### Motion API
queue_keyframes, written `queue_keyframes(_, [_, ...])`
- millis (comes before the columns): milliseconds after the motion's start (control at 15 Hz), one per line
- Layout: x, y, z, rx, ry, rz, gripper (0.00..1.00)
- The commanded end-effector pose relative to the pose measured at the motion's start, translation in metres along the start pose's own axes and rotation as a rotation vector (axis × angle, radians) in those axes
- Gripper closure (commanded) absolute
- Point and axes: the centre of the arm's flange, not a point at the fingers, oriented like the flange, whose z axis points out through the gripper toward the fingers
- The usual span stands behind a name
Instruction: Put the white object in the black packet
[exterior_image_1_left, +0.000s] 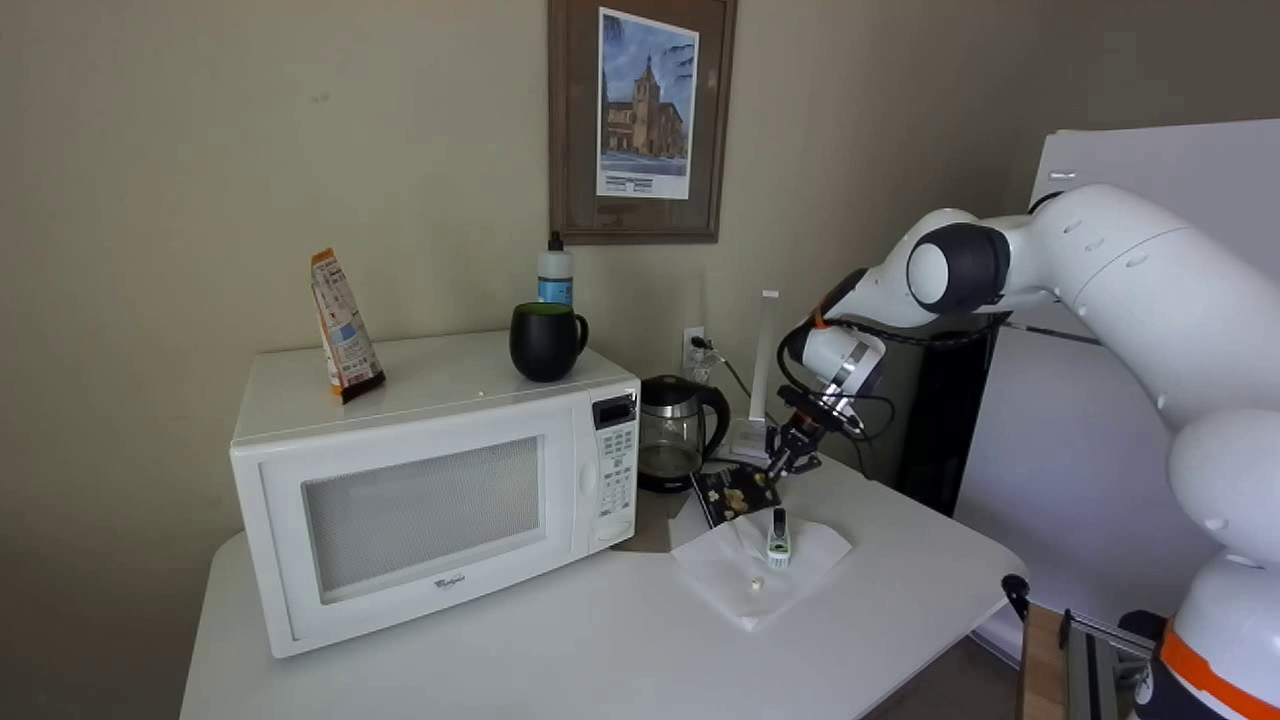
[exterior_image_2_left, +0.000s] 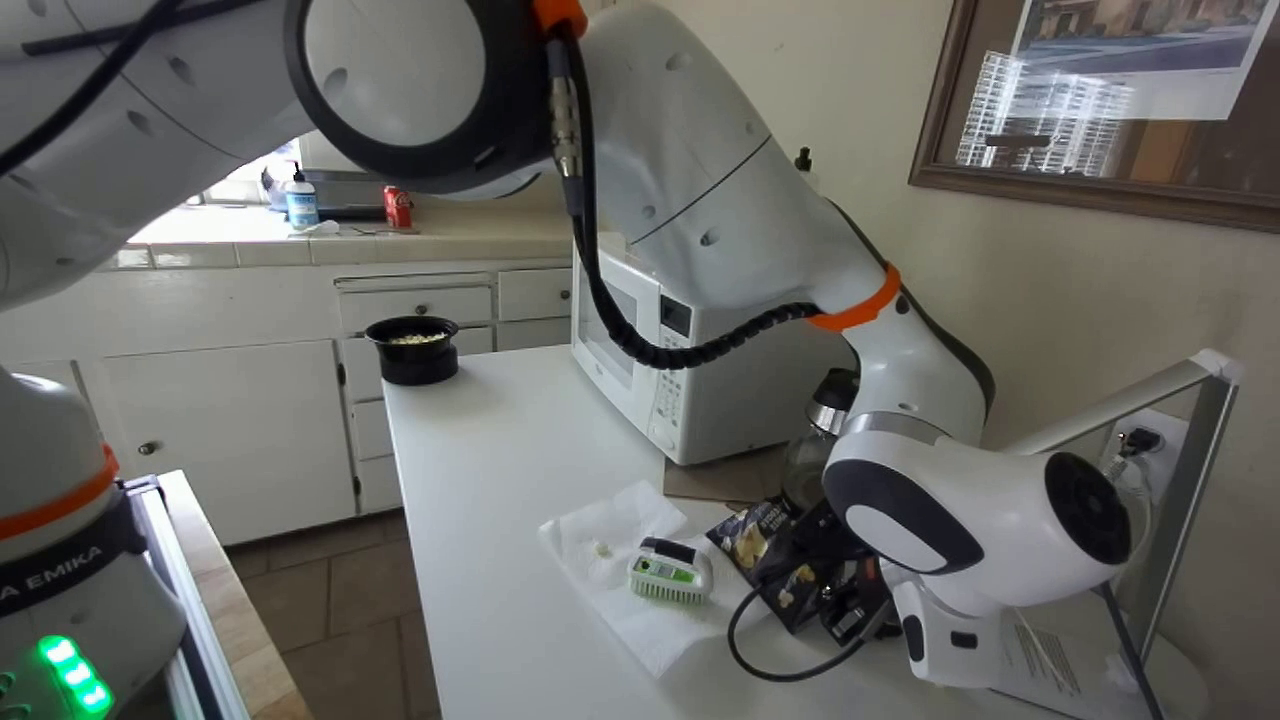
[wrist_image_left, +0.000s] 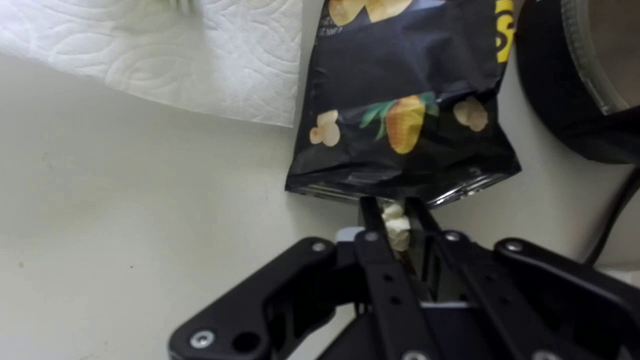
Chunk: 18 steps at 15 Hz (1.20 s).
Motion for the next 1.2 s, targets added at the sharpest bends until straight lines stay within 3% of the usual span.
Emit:
queue_keyframes(0, [0.005,-0.006,0.017,0.026,0.006,-0.001,0.96])
queue_keyframes(667, [0.000,-0.011,0.027,0.031,-0.057,-0.001,0.96])
queue_keyframes(1067, [-0.006,-0.009,0.026,0.005,-0.150,-0.003,0.96])
queue_keyframes(1133, [-0.006,-0.009,0.025,0.004,-0.165,-0.005,0.81])
